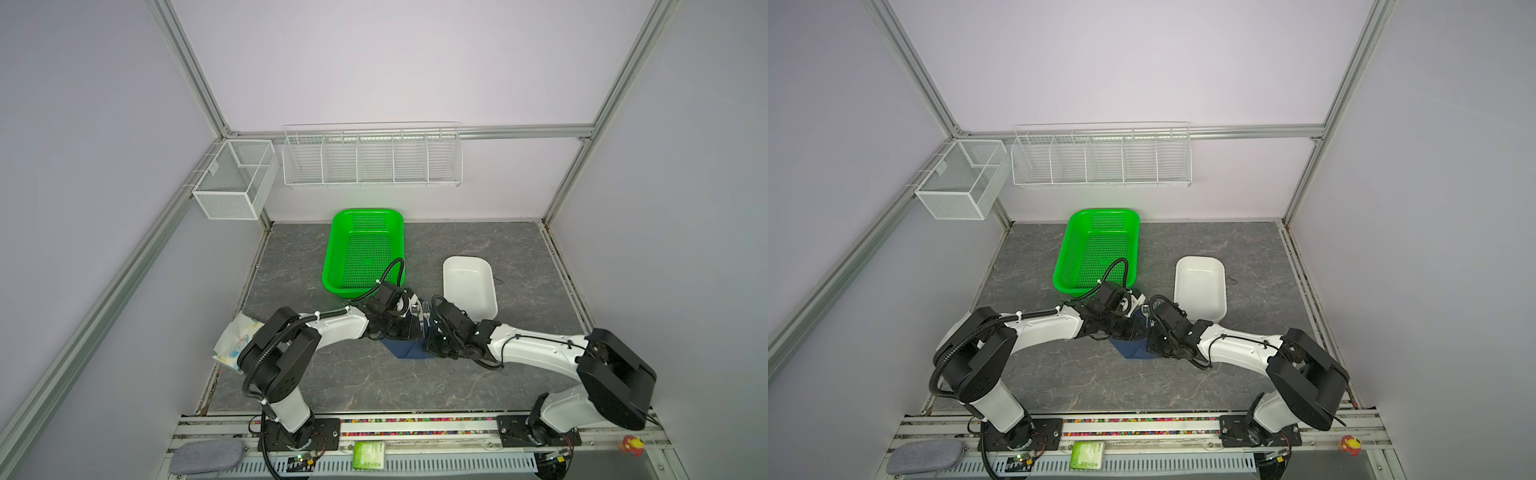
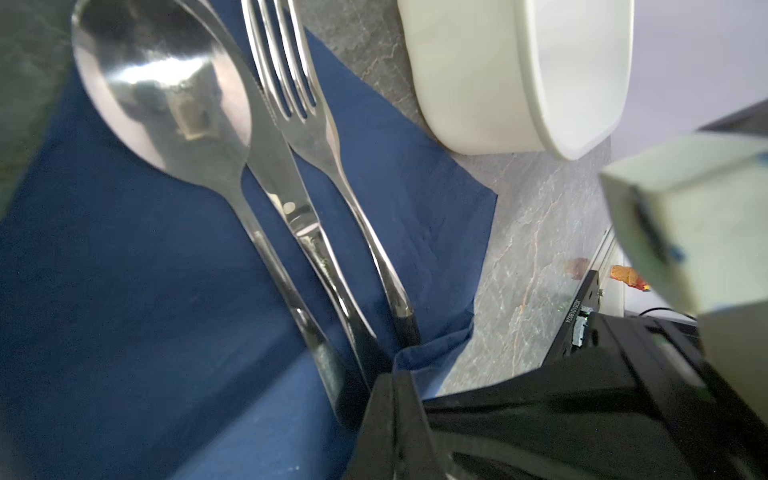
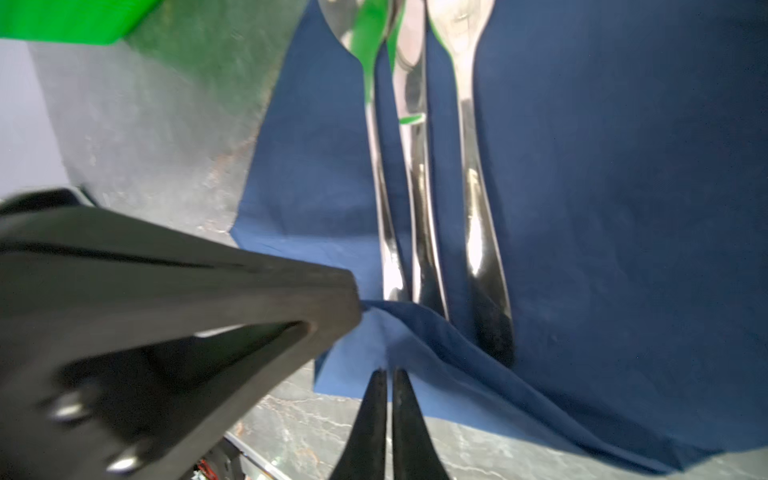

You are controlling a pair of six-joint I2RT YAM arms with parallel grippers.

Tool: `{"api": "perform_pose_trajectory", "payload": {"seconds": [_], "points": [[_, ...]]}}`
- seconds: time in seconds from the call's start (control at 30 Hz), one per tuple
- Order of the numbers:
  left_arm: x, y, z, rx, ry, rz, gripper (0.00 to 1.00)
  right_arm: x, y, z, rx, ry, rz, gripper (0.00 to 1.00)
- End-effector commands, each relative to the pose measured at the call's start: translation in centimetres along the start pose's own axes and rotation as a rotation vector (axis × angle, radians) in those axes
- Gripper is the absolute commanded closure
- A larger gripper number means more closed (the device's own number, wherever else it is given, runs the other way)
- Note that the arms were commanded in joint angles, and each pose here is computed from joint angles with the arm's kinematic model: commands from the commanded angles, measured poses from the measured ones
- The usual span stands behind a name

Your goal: Place the utensils on the paper napkin and roll it up

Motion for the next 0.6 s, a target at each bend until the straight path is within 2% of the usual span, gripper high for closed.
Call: {"api": "perform_pose_trajectory", "payload": {"seconds": [0.0,0.17,0.4,0.57], "points": [[-0.5,0.3,0.2,0.001,0.000,0.029,0.99,-0.5,-0.5,0.2,0.032,-0.027,0.005,0.91],[-0.5,0.3,0.1,0.003,-0.002,0.028,0.97,-1.4,-0.8,0.4,0.027,-0.070,0.040,0.92],[-0.8,-0.2,-1.2,-0.026,0.014,0.039,0.69,-1.8,-0.9,0.9,0.018,-0.057,0.075,0.92],[-0.2,-1.0,-1.5,-0.008,0.030,0.048,0.62,-1.8,-0.8,1.0,0.013,-0.061,0.083,0.92]]}}
Point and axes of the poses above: each gripper's point midway between its finger pads, its own z axis out along the fingers, its own x axis along the line the jaws close on, y = z × x, the point moved 10 cm from there along -z, back along the fingers, and after that the axes turned 15 degrees about -z, right-handed, at the moved point
